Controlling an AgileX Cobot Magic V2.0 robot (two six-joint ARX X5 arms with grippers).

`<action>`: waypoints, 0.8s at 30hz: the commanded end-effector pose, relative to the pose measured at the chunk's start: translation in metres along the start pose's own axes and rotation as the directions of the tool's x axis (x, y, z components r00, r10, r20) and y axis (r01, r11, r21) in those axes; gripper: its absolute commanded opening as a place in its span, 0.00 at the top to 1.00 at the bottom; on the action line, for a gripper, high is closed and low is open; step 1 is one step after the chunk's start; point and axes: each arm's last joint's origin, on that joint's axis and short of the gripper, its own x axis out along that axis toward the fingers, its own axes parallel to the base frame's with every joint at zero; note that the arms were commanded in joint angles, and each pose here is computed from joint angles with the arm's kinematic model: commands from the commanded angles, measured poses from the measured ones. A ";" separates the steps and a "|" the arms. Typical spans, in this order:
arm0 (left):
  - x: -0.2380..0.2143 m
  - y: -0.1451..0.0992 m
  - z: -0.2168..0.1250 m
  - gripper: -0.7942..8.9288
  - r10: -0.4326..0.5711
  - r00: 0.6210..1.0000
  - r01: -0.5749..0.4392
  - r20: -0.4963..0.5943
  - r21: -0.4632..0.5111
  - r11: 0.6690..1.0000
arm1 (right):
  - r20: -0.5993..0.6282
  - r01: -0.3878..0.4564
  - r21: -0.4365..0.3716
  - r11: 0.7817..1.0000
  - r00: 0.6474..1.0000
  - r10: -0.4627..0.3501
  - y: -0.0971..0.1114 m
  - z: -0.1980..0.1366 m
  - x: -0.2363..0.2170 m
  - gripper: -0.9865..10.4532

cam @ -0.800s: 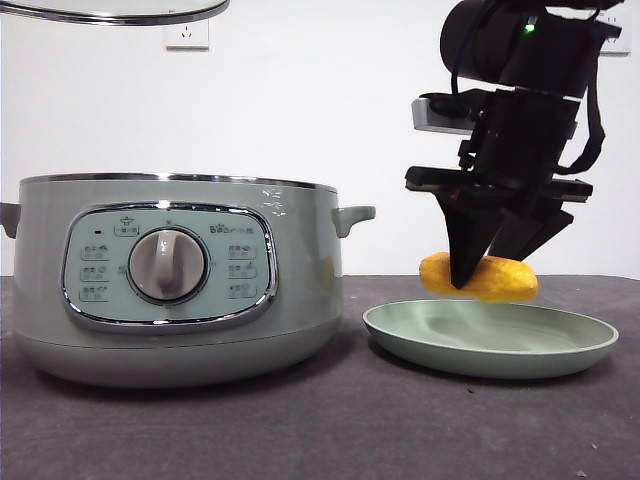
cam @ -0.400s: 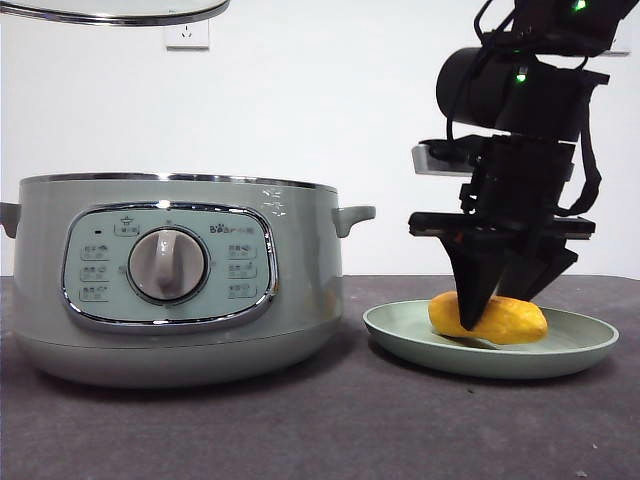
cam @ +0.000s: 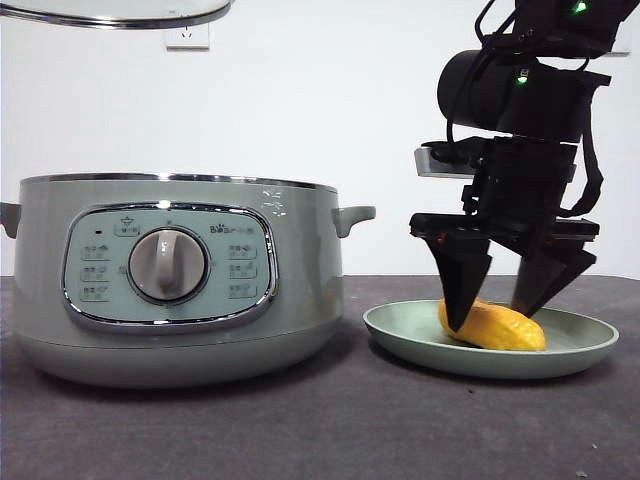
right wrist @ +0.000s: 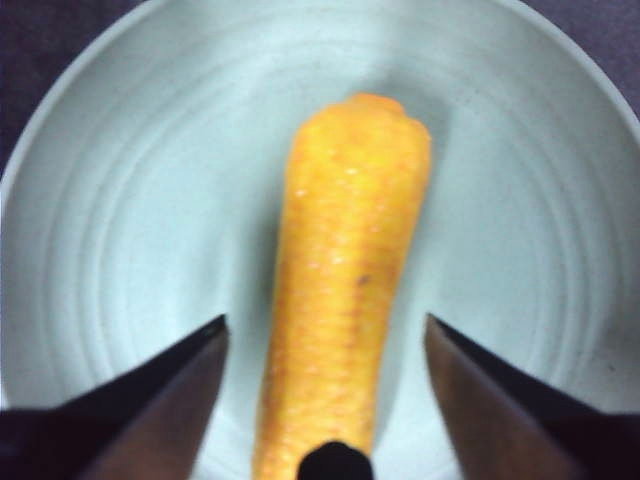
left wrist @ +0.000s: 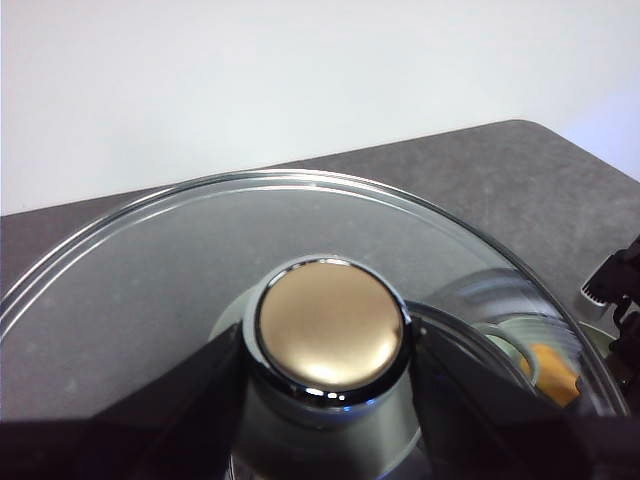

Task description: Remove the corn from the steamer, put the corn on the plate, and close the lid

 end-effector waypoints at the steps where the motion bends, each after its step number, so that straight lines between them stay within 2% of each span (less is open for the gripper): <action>1: 0.002 -0.002 0.007 0.93 -0.032 0.999 0.033 0.044 -0.009 0.999 | -0.012 0.005 0.032 0.999 1.000 -0.004 0.000 -0.002 0.003 0.55; 4: 0.014 -0.004 0.004 0.93 -0.075 0.997 0.075 0.007 -0.014 0.997 | -0.018 0.005 0.047 0.999 1.000 -0.004 0.000 -0.004 0.000 0.55; 13: 0.061 -0.014 -0.010 0.93 -0.099 0.986 0.096 -0.134 -0.031 0.995 | 0.035 -0.001 0.074 0.997 0.999 -0.002 -0.001 -0.004 -0.028 0.56; 19: 0.091 -0.024 -0.021 0.93 -0.120 0.974 0.118 -0.194 -0.022 0.993 | 0.142 -0.014 0.077 0.997 0.990 0.003 -0.003 -0.004 -0.061 0.56; 24: 0.112 -0.030 -0.031 0.93 -0.131 0.964 0.131 -0.229 -0.017 0.991 | 0.254 -0.027 0.082 0.996 0.967 0.005 -0.005 -0.007 -0.096 0.56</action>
